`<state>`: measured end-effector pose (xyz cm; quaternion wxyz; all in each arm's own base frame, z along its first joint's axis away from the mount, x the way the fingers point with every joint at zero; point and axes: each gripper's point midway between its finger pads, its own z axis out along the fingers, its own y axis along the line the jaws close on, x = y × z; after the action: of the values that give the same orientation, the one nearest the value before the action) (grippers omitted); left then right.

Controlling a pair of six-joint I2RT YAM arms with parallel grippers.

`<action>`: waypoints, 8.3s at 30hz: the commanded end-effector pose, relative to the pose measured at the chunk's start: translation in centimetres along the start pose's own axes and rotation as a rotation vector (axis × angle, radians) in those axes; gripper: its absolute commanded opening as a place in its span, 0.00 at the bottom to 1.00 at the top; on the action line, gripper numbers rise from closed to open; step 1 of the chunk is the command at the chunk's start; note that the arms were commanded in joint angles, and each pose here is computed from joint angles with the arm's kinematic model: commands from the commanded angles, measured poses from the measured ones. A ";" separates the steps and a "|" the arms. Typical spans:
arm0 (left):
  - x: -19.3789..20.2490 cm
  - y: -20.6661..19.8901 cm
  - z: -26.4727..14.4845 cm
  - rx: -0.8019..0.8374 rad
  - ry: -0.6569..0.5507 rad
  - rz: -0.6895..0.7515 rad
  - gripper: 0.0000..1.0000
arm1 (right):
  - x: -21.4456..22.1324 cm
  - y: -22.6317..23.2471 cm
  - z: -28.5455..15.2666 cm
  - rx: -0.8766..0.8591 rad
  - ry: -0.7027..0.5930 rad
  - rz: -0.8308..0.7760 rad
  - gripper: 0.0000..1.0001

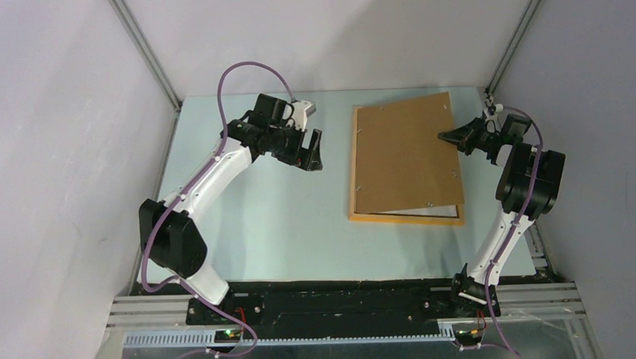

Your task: Put the photo into the frame

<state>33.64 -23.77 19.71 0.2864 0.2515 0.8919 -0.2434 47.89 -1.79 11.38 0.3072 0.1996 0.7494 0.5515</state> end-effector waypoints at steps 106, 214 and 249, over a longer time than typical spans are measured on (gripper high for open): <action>-0.4 0.0 -1.2 -0.006 -0.044 0.046 0.93 | 2.3 -4.7 1.6 0.112 0.099 -0.017 0.40; -1.5 0.9 12.1 0.008 0.115 -0.046 0.92 | 4.2 -0.6 0.7 0.534 0.239 -0.337 0.97; -1.9 0.6 10.7 0.000 0.092 -0.043 0.92 | 1.7 -0.8 -3.0 0.732 0.139 -0.484 0.96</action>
<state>39.29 -30.05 9.71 0.2008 0.2392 0.9220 -0.2290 43.53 -2.04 8.49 0.2315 0.0952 0.9435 0.2174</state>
